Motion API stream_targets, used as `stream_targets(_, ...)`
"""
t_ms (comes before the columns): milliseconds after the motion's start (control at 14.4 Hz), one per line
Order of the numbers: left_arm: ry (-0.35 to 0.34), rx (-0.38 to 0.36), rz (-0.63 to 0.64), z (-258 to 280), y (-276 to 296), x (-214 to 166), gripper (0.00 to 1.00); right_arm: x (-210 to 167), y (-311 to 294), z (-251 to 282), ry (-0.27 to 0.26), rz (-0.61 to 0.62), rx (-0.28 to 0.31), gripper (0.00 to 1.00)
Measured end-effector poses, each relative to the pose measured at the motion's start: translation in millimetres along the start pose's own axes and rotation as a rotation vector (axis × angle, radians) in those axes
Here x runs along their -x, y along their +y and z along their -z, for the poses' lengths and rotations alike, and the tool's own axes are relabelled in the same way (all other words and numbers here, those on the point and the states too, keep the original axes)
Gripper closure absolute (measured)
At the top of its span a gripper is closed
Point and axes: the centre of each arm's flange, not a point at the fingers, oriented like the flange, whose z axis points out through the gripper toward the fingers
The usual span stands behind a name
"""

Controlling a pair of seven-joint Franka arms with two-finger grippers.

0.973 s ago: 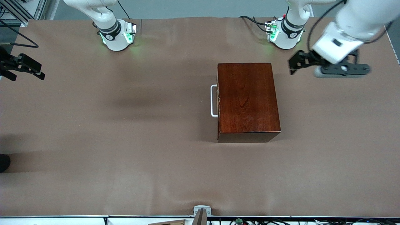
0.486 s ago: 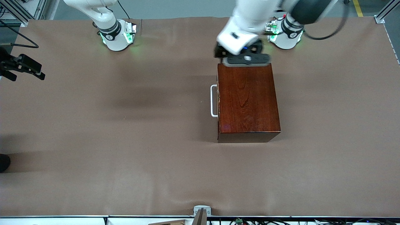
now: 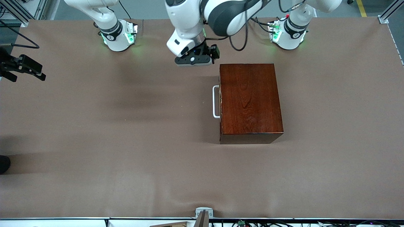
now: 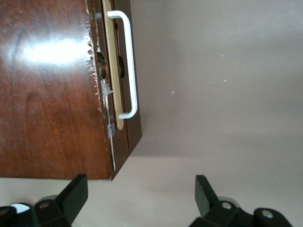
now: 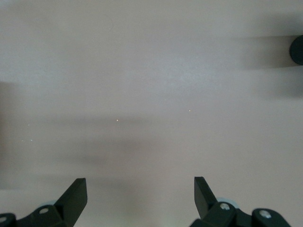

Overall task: Open drawer, take yellow block, close drawer
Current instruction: 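Move the left gripper over to the white drawer handle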

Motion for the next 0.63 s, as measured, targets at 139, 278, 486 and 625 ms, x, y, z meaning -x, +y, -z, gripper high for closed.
stream_targets(139,0.006,-0.038,0.005,-21,11,-3,0.0,0,0,-1,-0.001,0.0,0.0,0.0)
stream_targets(278,-0.007,-0.062,0.004,-39,14,-9,0.0,0,0,-1,-0.002,0.0,0.0,0.0)
stream_targets(486,-0.015,-0.082,-0.005,-62,12,-27,0.0,-1,0,-1,-0.002,0.0,0.0,0.0)
stream_targets(625,-0.007,-0.075,-0.017,-73,14,-37,0.0,-1,0,-1,-0.002,0.0,0.0,0.0)
